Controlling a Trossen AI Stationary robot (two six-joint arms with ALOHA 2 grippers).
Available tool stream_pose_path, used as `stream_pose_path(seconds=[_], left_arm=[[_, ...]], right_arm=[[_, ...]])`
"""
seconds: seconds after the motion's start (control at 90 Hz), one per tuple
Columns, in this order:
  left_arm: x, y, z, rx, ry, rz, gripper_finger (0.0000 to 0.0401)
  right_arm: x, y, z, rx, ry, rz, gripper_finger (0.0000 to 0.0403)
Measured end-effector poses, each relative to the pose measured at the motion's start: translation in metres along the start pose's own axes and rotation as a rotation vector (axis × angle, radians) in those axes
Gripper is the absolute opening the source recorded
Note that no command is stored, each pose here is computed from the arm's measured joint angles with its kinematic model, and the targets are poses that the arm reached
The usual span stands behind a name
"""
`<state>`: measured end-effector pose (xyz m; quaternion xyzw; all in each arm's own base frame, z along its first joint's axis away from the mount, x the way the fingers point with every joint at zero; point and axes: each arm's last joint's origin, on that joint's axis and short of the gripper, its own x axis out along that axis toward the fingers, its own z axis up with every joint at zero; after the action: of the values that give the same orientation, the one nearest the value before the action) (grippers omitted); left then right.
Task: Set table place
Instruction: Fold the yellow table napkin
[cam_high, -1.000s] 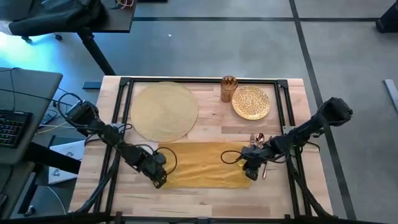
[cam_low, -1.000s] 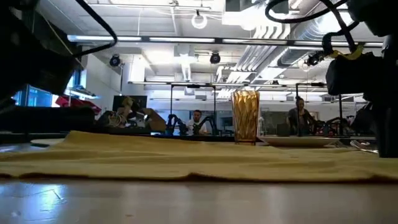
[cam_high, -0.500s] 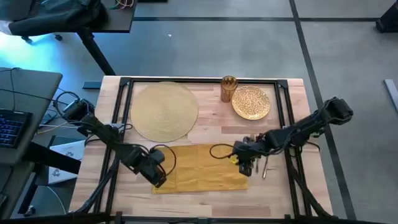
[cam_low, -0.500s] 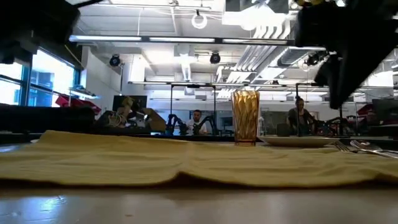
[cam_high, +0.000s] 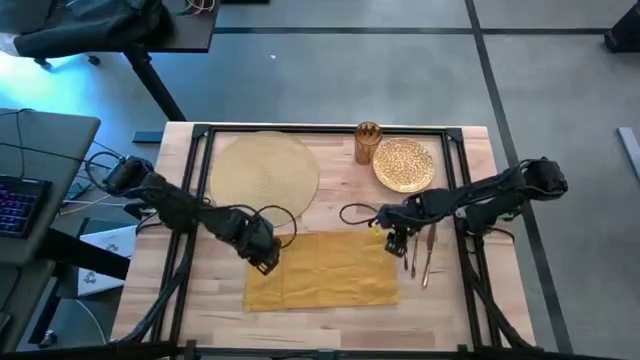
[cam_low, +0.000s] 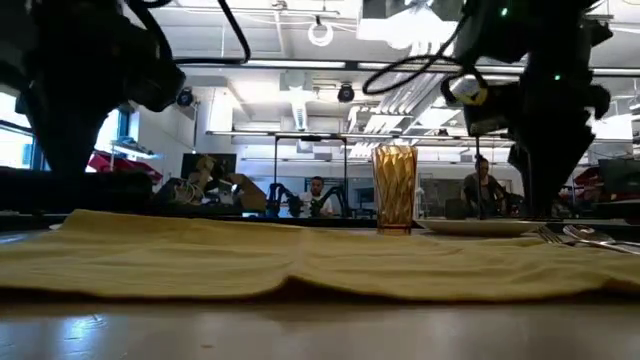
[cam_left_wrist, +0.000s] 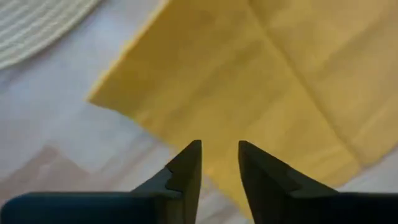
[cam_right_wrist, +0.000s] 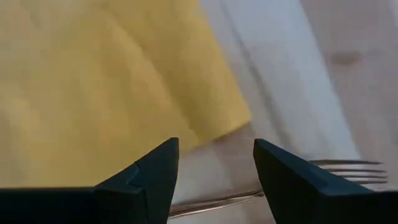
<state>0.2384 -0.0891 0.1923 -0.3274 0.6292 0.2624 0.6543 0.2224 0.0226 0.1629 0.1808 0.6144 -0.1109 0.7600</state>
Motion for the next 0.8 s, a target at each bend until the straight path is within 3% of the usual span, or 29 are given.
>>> stream_pose_path(seconds=[0.1,0.244,0.489,0.667,0.733,0.8], left_arm=[[0.0,0.009,0.005,-0.026,0.016,0.062,0.0115],[0.003,0.013,0.013,-0.026,0.015,0.051,0.0124],[0.002,-0.004,0.022,0.04,-0.068,-0.127,0.0124],[-0.013,-0.031,0.036,0.16,-0.293,-0.351,0.0124],[-0.018,-0.036,0.044,0.153,-0.409,-0.391,0.0122],[-0.022,-0.038,0.054,0.146,-0.513,-0.406,0.0118]], right_arm=[[0.003,-0.005,0.002,-0.01,-0.022,0.005,0.018],[0.013,-0.013,0.002,0.034,-0.058,0.027,0.0166],[0.029,-0.021,-0.007,0.033,-0.083,0.117,0.013],[0.033,-0.016,-0.012,0.006,-0.096,0.127,0.0065],[0.03,-0.012,-0.009,-0.01,-0.11,0.142,0.0024],[0.024,-0.004,0.0,-0.033,-0.159,0.18,0.0008]])
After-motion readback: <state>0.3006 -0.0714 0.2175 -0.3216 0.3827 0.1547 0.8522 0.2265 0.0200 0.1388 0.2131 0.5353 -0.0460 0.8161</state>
